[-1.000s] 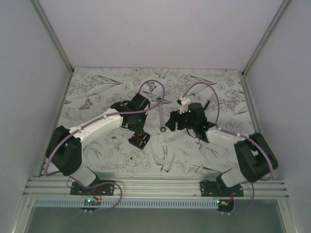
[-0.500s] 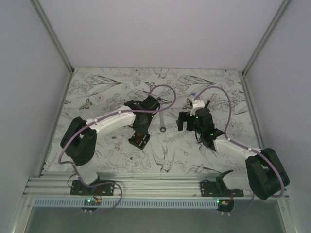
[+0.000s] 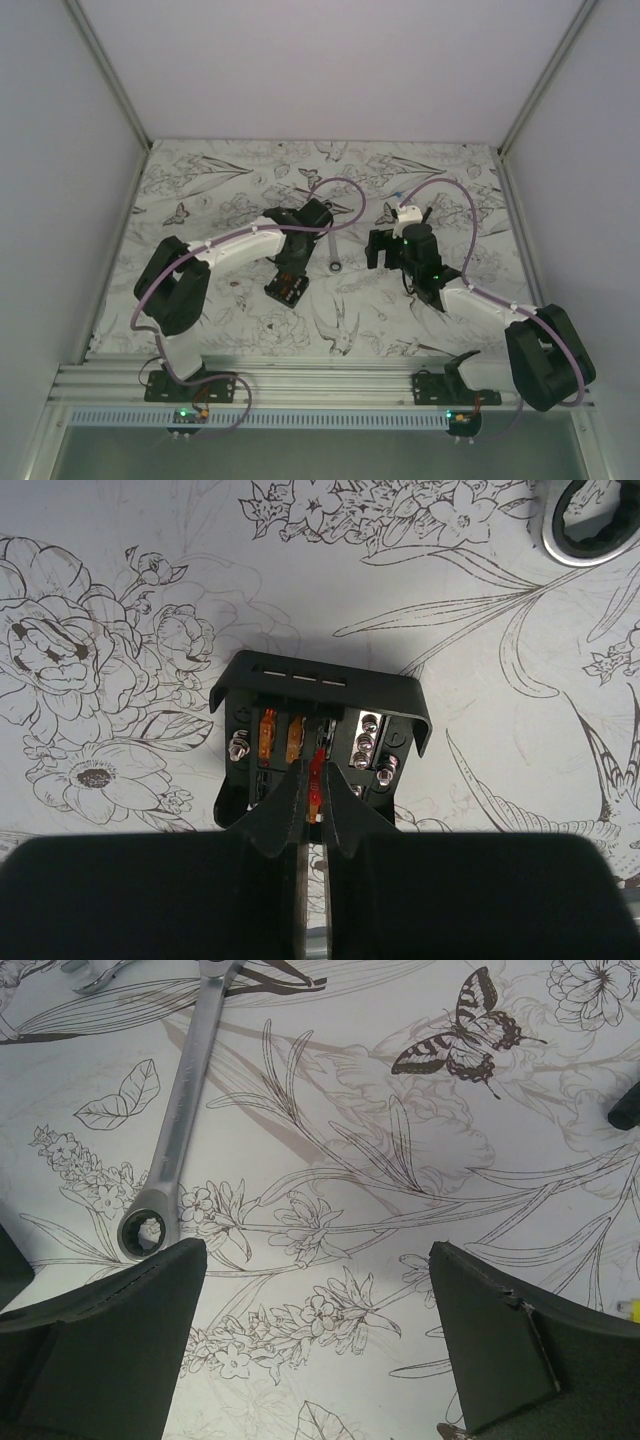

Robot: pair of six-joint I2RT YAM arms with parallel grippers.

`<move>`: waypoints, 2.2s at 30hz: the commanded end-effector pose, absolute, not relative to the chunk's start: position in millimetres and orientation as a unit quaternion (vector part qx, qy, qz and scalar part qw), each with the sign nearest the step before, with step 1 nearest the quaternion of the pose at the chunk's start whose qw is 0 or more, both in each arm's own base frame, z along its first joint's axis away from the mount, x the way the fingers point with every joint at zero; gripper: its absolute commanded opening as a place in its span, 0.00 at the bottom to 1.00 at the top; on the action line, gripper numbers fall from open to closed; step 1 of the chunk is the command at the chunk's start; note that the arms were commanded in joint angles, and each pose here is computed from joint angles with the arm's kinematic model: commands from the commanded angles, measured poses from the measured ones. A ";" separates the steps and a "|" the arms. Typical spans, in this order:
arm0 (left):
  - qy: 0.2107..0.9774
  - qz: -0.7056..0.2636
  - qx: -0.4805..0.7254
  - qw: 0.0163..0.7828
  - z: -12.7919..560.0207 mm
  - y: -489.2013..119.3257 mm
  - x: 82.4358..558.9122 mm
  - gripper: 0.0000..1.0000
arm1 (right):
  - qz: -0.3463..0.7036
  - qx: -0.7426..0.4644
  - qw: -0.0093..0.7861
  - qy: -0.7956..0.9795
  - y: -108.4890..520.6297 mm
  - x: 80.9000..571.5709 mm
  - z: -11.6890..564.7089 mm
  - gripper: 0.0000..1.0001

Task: Snap on the fuse box
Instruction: Install the fuse at the fuse box base.

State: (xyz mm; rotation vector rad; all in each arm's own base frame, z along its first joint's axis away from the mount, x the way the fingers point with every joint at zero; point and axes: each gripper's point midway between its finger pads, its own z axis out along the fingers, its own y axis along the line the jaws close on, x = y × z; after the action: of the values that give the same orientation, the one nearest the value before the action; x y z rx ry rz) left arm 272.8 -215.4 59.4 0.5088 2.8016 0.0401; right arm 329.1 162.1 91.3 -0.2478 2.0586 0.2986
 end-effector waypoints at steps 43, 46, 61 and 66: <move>0.965 0.015 0.203 0.167 33.3 -209.4 270.0 0.00 | 0.131 -0.104 0.509 0.844 164.0 334.9 96.9 1.00; 0.963 0.014 0.204 0.174 34.5 -209.7 271.7 0.00 | 0.133 -0.105 0.508 0.844 164.6 334.7 96.8 1.00; 0.961 0.008 0.206 0.182 35.5 -212.3 274.4 0.00 | 0.136 -0.108 0.506 0.845 166.6 334.7 95.5 1.00; 0.960 0.004 0.208 0.186 40.1 -212.7 274.0 0.00 | 0.136 -0.110 0.505 0.845 167.1 335.0 95.2 1.00</move>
State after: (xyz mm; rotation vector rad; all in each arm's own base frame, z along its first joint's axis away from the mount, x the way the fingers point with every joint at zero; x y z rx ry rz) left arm 280.4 -218.5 44.7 0.5544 2.6973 -0.0073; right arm 327.5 164.9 86.6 -0.2668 2.0729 0.3187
